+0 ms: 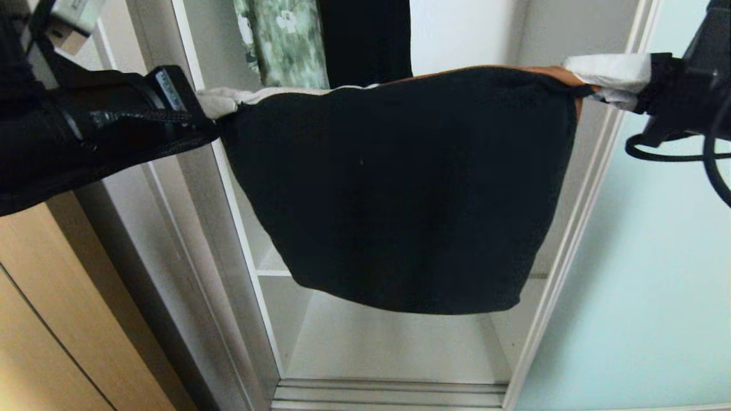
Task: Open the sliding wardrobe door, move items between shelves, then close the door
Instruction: Place the pillow on the higher shelf
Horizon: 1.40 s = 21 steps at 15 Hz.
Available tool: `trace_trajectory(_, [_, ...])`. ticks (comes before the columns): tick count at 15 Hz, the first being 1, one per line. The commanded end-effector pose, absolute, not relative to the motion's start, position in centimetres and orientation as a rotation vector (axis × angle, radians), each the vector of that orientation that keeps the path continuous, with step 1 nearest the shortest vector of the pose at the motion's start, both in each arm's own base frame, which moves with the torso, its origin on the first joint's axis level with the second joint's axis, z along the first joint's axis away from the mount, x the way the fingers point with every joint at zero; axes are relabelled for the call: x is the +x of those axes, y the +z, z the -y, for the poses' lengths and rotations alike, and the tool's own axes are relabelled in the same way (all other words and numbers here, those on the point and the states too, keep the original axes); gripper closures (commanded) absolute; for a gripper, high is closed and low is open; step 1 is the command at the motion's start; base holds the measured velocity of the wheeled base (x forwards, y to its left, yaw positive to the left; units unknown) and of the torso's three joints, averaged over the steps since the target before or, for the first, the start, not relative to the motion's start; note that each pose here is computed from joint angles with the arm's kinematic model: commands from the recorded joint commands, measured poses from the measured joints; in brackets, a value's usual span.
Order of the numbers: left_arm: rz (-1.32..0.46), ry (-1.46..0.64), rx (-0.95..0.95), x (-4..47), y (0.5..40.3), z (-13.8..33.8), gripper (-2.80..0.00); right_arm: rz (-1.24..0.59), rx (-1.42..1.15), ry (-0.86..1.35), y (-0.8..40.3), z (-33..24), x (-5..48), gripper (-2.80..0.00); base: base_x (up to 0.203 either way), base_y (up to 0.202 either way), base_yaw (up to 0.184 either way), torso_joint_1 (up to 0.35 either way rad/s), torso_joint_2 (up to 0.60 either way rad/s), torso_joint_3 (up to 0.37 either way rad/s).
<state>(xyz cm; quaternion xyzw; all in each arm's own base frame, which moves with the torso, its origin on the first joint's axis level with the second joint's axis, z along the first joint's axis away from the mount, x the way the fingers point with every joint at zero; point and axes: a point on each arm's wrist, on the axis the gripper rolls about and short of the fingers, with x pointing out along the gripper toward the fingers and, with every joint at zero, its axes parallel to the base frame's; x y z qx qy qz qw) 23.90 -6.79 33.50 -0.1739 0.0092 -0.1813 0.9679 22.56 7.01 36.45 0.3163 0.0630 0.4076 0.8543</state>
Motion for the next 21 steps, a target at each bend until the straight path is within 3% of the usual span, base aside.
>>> trace_trajectory(1, [-0.037,-0.337,-0.353,28.7,33.1,7.3,0.0,-0.157,0.675,0.837,35.5,-8.2,28.8,0.0,0.0,0.0,0.0,0.0,0.0,0.0])
trace_trajectory(8, [0.007,-0.271,-0.352,41.0,30.7,7.3,0.0,-0.077,0.666,0.784,31.9,-8.1,41.7,0.0,0.0,0.0,0.0,0.0,0.0,0.0])
trace_trajectory(12, [0.061,-0.235,-0.344,47.4,26.1,6.1,0.0,-0.014,0.645,0.783,27.8,-7.5,46.7,0.0,0.0,0.0,0.0,0.0,0.0,0.0])
trace_trajectory(14, [0.036,-0.203,-0.342,49.9,21.5,5.7,0.0,-0.041,0.653,0.773,24.3,-7.7,48.7,0.0,0.0,0.0,0.0,0.0,0.0,0.0])
trace_trajectory(17, [-0.064,-0.177,-0.338,50.1,16.7,5.4,0.0,-0.139,0.683,0.725,19.6,-7.4,50.5,0.0,0.0,0.0,0.0,0.0,0.0,0.0])
trace_trajectory(21, [-0.237,-0.23,-0.338,47.3,13.1,5.4,0.0,-0.271,0.711,0.685,16.8,-5.8,49.2,0.0,0.0,0.0,0.0,0.0,0.0,0.0])
